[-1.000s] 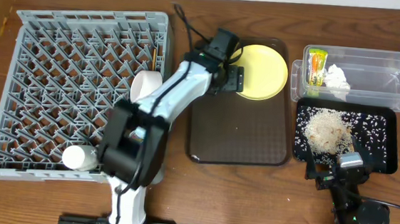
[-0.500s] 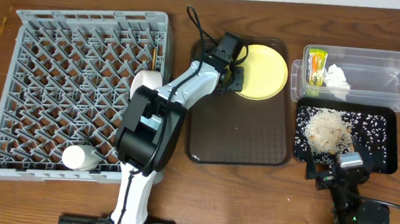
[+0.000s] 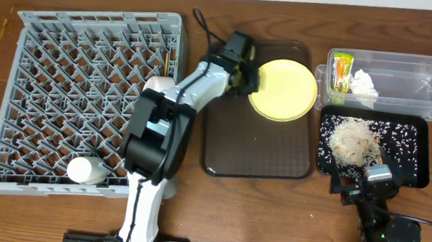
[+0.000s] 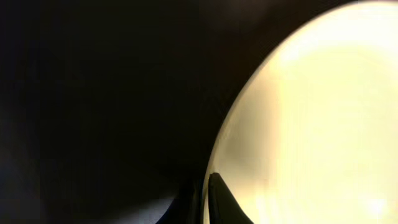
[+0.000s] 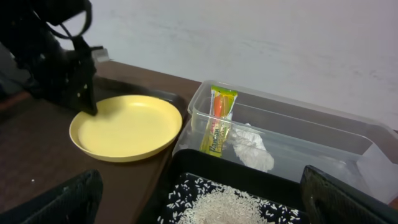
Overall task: Sort waste into correct bins and load items into the dishwasher
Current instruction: 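Grasp the yellow plate edge with the left gripper, then lift the yellow plate and carry it over the dish rack, then tilt the yellow plate upright into a rack slot with the left gripper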
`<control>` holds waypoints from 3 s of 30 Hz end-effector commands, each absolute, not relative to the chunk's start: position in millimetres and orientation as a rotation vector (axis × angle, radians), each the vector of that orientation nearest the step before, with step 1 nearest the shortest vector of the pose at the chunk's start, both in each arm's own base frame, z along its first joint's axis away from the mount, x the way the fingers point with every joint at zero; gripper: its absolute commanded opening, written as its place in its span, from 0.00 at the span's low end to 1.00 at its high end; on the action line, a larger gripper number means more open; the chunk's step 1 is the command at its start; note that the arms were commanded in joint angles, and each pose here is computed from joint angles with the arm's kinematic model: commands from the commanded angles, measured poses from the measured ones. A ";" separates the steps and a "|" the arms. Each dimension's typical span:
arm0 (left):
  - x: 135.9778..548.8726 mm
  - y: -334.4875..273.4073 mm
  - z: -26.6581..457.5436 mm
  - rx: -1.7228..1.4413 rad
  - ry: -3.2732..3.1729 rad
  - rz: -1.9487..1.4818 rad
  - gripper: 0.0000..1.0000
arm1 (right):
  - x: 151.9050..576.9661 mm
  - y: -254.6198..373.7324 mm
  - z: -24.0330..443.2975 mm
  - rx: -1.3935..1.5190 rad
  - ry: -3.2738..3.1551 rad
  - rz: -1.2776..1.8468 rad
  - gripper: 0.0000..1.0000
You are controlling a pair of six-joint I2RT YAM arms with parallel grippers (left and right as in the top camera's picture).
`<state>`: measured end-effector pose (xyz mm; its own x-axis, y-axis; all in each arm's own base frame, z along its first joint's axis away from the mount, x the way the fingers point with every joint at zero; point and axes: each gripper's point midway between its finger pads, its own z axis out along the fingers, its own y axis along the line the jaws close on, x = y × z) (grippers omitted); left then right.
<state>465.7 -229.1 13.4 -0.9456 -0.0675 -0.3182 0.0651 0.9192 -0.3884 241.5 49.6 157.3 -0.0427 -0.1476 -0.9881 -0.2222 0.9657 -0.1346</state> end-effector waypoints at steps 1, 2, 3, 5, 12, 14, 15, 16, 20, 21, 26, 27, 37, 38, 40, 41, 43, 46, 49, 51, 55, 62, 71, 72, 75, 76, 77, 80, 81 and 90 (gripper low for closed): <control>477.2 -226.4 65.0 -0.008 2.648 -0.830 0.08 | 242.2 46.4 155.8 -0.267 1.628 0.057 0.99; 479.6 -223.5 76.7 -0.009 2.622 -0.870 0.07 | 242.2 46.4 155.8 -0.267 1.628 0.057 0.99; 481.2 -219.2 95.6 -0.005 2.585 -0.936 0.07 | 242.2 46.3 155.8 -0.266 1.628 0.057 0.99; 482.0 -213.9 115.2 0.000 2.545 -1.007 0.08 | 242.2 46.3 155.8 -0.266 1.628 0.057 0.99; 483.1 -177.1 188.1 0.003 2.380 -1.181 0.08 | 242.2 46.3 155.8 -0.266 1.628 0.057 0.99; 481.2 -142.5 212.2 -0.057 2.343 -1.154 0.08 | 242.2 46.3 155.8 -0.266 1.628 0.057 0.99; 476.1 -115.9 224.6 -0.086 2.331 -1.112 0.07 | 242.2 46.3 155.8 -0.266 1.628 0.057 0.99; 473.0 -101.3 230.2 -0.114 2.326 -1.094 0.07 | 242.2 46.3 155.8 -0.266 1.628 0.057 0.99; 452.8 -33.2 247.7 -0.255 2.316 -1.004 0.07 | 242.2 46.4 155.8 -0.267 1.628 0.057 0.99; 446.5 -17.1 249.3 -0.288 2.317 -0.982 0.08 | 242.2 46.3 155.8 -0.266 1.628 0.057 0.99; 398.8 90.5 232.4 -0.543 2.363 -0.796 0.07 | 242.2 46.4 155.8 -0.267 1.628 0.057 0.99; 391.6 103.9 226.5 -0.587 2.376 -0.760 0.08 | 242.2 46.3 155.8 -0.266 1.628 0.057 0.99; 337.1 202.5 187.2 -0.864 2.529 -0.166 0.07 | 242.2 46.4 155.8 -0.267 1.628 0.057 0.99; 335.3 206.7 186.5 -0.873 2.533 -0.131 0.07 | 242.2 46.4 155.8 -0.267 1.628 0.057 0.99; 331.8 216.4 185.6 -0.890 2.536 -0.051 0.08 | 242.2 46.3 155.8 -0.266 1.628 0.057 0.99; 329.9 220.2 185.3 -0.899 2.538 -0.018 0.08 | 242.2 46.3 155.8 -0.266 1.628 0.057 0.99; 324.9 229.6 184.7 -0.919 2.543 0.064 0.07 | 242.2 46.4 155.8 -0.267 1.628 0.057 0.99; 320.2 239.1 185.1 -0.938 2.543 0.147 0.07 | 242.2 46.3 155.8 -0.266 1.628 0.057 0.99; 318.7 245.5 186.3 -0.944 2.537 0.203 0.08 | 242.2 46.3 155.8 -0.266 1.628 0.057 0.99; 319.0 247.8 187.2 -0.930 2.538 0.227 0.08 | 242.2 46.3 155.8 -0.266 1.628 0.057 0.99; 325.2 246.8 189.5 -0.853 2.550 0.270 0.08 | 242.2 46.3 155.8 -0.266 1.628 0.057 0.99; 336.2 237.4 196.2 -0.715 2.591 0.517 0.07 | 242.2 46.3 155.8 -0.266 1.628 0.057 0.99; 339.7 236.3 218.5 -0.651 2.537 0.906 0.07 | 242.2 46.4 155.8 -0.267 1.628 0.057 0.99; 339.7 236.1 220.0 -0.648 2.532 0.926 0.08 | 242.2 46.4 155.8 -0.267 1.628 0.057 0.99; 341.9 233.4 220.5 -0.638 2.530 0.927 0.07 | 242.2 46.3 155.8 -0.266 1.628 0.057 0.99; 341.5 233.4 220.2 -0.655 2.525 0.922 0.08 | 242.2 46.3 155.8 -0.266 1.628 0.057 0.99; 340.7 234.2 220.1 -0.696 2.508 0.912 0.08 | 242.2 46.3 155.8 -0.266 1.628 0.057 0.99; 336.4 237.2 210.8 -0.866 2.474 0.761 0.17 | 242.2 46.3 155.8 -0.266 1.628 0.057 0.99; 337.7 234.4 204.9 -0.884 2.488 0.662 0.30 | 242.2 46.3 155.8 -0.266 1.628 0.057 0.99; 342.7 215.3 180.6 -1.003 2.430 -0.329 0.69 | 242.2 46.3 155.8 -0.266 1.628 0.057 0.99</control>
